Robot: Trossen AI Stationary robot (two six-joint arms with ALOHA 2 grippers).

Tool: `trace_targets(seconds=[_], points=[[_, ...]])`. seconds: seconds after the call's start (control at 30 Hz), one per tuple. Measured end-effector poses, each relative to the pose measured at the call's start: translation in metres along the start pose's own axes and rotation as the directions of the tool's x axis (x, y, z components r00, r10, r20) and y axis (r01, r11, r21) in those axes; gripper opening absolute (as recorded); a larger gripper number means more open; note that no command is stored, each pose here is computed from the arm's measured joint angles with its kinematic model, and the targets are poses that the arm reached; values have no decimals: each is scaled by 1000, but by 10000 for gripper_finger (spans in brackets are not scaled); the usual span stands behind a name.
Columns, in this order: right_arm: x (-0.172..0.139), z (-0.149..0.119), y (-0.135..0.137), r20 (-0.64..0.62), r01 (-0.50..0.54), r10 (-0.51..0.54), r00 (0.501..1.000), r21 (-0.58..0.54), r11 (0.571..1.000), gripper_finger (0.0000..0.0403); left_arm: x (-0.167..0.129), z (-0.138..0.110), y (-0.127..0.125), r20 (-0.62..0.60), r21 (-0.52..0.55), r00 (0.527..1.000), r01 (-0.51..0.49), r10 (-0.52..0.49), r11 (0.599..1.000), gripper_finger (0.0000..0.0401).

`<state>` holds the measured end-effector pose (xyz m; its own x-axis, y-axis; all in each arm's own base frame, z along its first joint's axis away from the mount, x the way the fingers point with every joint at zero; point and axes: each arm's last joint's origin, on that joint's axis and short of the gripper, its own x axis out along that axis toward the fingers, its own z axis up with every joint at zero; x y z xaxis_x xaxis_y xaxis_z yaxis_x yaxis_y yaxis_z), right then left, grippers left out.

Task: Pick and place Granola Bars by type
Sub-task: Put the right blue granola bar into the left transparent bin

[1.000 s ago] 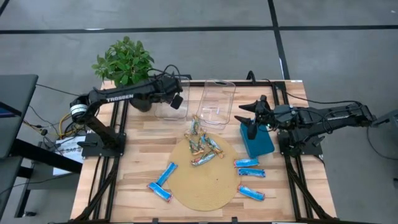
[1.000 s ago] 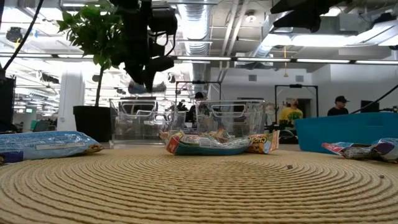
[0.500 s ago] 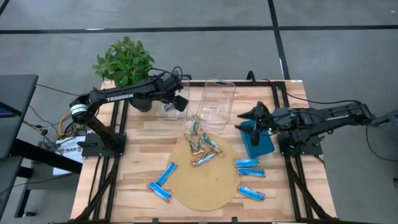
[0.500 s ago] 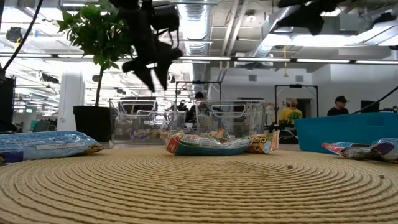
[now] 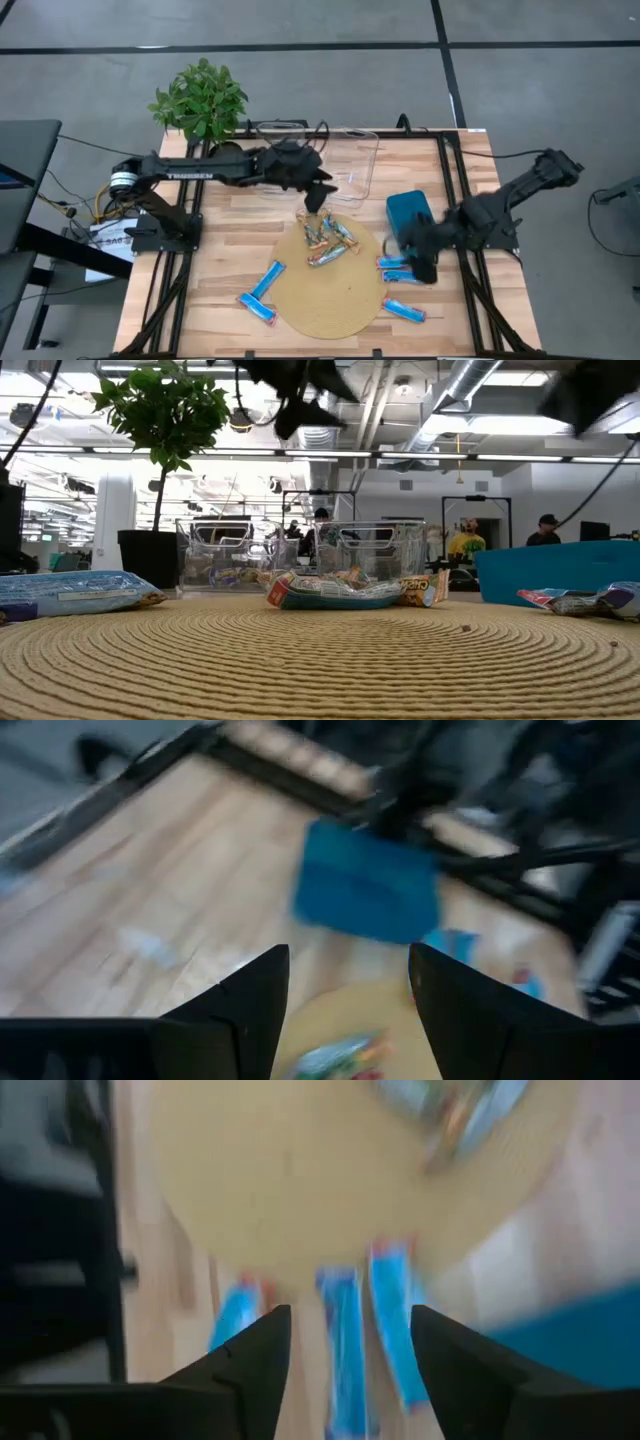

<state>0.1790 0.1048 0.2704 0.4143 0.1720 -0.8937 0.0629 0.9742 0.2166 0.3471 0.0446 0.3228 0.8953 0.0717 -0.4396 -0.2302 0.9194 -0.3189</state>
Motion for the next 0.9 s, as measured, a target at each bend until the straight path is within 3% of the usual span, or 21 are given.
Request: trace_targets(seconds=[0.17, 0.43, 0.73, 0.9], points=[[25, -22, 28, -157, 55, -65, 986, -66, 996, 180, -27, 2, -31, 32, 79, 995, 92, -94, 993, 199], [71, -36, 57, -223, 116, -141, 964, -123, 986, 176, -68, 3, -49, 20, 108, 989, 140, -143, 984, 199], [136, -33, 42, -378, 302, -312, 871, -88, 949, 173, -84, -5, -66, -19, 131, 981, 194, -193, 972, 199], [154, -27, 30, -442, 347, -330, 834, -46, 937, 170, -85, -8, -69, -37, 135, 979, 205, -202, 969, 199]])
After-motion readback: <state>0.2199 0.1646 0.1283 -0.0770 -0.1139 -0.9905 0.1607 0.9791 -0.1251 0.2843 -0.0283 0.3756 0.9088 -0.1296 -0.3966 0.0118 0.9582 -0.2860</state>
